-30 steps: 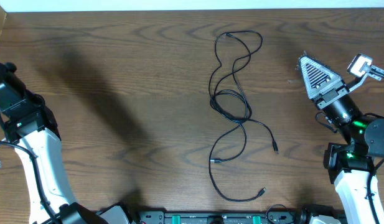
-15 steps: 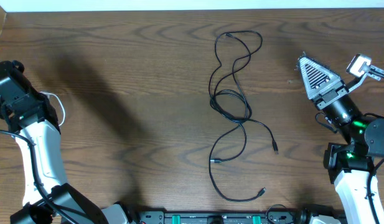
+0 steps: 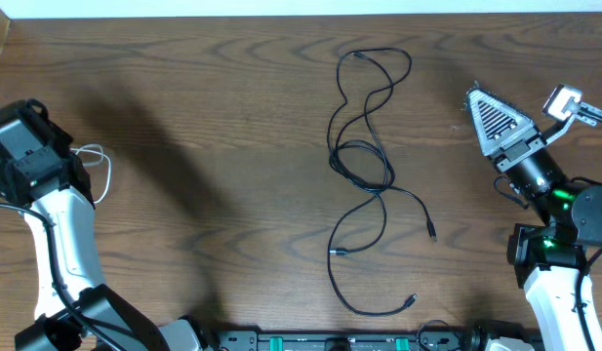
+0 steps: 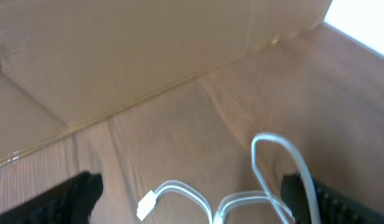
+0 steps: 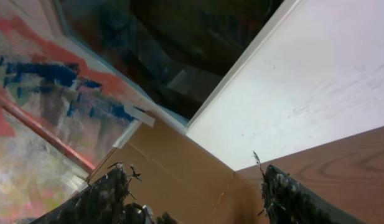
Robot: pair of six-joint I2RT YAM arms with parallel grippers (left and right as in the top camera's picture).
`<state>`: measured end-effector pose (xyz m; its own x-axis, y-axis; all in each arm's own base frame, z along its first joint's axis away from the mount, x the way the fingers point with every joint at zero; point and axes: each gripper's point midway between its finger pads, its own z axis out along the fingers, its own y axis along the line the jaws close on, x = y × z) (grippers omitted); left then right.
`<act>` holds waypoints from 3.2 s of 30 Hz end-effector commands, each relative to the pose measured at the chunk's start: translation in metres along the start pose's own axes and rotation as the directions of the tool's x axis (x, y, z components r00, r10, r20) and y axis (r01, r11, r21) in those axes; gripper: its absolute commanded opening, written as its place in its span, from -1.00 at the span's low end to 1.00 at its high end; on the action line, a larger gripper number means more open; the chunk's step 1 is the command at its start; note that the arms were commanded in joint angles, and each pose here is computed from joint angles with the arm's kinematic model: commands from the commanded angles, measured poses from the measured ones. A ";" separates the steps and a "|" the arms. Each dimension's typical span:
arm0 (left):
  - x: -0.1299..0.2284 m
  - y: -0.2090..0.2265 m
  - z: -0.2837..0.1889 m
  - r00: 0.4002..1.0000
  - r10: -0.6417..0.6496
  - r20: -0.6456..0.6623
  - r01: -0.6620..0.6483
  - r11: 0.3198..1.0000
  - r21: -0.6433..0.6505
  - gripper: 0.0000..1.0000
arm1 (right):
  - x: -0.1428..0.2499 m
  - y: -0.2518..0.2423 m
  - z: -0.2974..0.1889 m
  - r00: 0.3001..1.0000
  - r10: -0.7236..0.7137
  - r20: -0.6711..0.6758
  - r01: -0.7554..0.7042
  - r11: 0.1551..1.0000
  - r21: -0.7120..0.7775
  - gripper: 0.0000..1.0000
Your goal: Untangle cables
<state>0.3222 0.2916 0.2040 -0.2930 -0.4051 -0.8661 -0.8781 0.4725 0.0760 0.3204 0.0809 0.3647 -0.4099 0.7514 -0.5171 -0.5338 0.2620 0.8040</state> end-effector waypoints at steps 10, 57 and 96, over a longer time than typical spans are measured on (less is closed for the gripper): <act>0.081 -0.031 -0.016 0.813 -0.408 -0.415 0.460 0.888 0.027 0.94 | -0.002 0.008 0.001 0.999 -0.038 -0.009 0.038 0.999 -0.017 0.36; 0.155 -0.166 -0.208 0.771 0.620 -0.144 -0.253 0.507 0.824 0.94 | 0.026 -0.054 -0.007 0.991 0.089 -0.098 -0.066 0.975 0.212 0.98; 0.329 -0.291 -0.341 0.027 0.252 0.967 -0.613 -0.760 0.215 0.74 | 0.047 -0.123 -0.036 0.989 0.076 -0.124 -0.004 0.867 0.498 0.99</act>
<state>0.3559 -0.2387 0.0645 -0.0129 0.8608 -0.5088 0.9290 0.1985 0.3123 0.3387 0.0655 0.2262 -0.5599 0.6930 -0.4542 -0.0797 0.5006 0.8620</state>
